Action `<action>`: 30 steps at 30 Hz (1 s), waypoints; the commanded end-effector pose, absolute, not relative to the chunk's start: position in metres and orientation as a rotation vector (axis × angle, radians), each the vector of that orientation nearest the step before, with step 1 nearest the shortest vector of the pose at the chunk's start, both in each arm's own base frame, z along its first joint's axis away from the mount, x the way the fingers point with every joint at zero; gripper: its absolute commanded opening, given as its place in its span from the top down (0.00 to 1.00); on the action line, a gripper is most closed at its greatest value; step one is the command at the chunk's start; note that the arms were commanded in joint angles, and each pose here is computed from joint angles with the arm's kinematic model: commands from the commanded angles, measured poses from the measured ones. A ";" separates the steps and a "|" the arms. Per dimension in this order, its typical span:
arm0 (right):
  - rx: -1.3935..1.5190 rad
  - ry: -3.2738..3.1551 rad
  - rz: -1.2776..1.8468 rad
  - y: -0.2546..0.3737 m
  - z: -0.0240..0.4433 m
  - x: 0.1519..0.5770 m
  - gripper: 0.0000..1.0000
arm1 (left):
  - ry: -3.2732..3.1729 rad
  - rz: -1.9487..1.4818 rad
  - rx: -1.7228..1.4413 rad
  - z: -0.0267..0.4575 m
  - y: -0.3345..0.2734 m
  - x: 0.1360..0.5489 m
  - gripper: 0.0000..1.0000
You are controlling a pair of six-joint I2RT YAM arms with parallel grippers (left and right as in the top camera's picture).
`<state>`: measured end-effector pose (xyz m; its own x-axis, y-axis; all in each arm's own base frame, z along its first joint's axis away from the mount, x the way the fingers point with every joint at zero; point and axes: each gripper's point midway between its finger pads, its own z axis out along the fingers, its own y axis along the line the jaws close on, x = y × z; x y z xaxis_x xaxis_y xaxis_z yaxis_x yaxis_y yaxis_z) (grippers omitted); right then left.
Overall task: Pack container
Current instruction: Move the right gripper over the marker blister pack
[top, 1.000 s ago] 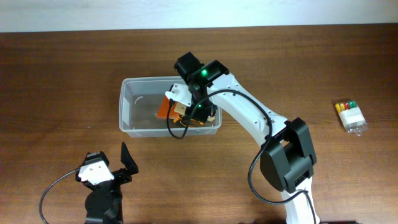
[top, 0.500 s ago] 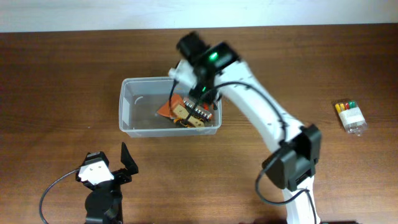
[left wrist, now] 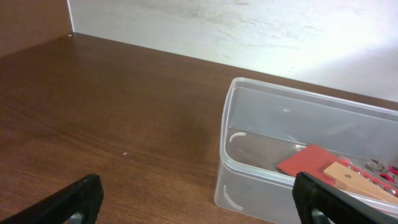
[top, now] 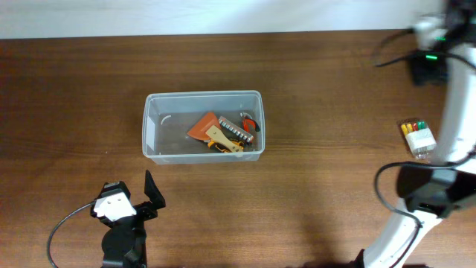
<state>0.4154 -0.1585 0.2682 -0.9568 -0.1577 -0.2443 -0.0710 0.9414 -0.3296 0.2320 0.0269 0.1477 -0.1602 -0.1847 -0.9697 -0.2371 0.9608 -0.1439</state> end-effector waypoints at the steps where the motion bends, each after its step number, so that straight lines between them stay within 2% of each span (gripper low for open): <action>1: -0.035 2.816 -0.445 -0.210 0.277 0.389 0.34 | 1.743 0.054 -0.309 0.147 0.027 0.232 0.01; 7: -0.009 2.805 -0.430 -0.258 0.273 0.372 0.24 | 1.743 0.054 -0.309 0.147 0.027 0.232 0.01; 11: -0.080 2.843 -0.328 -0.261 0.245 0.381 0.19 | 1.743 0.054 -0.309 0.147 0.027 0.232 0.01; 18: -0.161 3.040 -0.119 -0.260 0.145 0.399 0.09 | 1.743 0.054 -0.309 0.147 0.027 0.232 0.01; 24: -0.166 3.136 -0.001 -0.258 0.093 0.398 0.08 | 1.743 0.054 -0.309 0.147 0.027 0.232 0.01; 30: -0.179 3.183 0.072 -0.251 0.069 0.396 0.08 | 1.743 0.054 -0.309 0.147 0.027 0.232 0.01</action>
<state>0.3944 -0.2614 0.0797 -0.9953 -0.0913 0.0331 -0.0912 0.9958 0.0061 0.2320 0.0269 0.1478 -0.1598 -0.1848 -0.9697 -0.2370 0.9608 -0.1440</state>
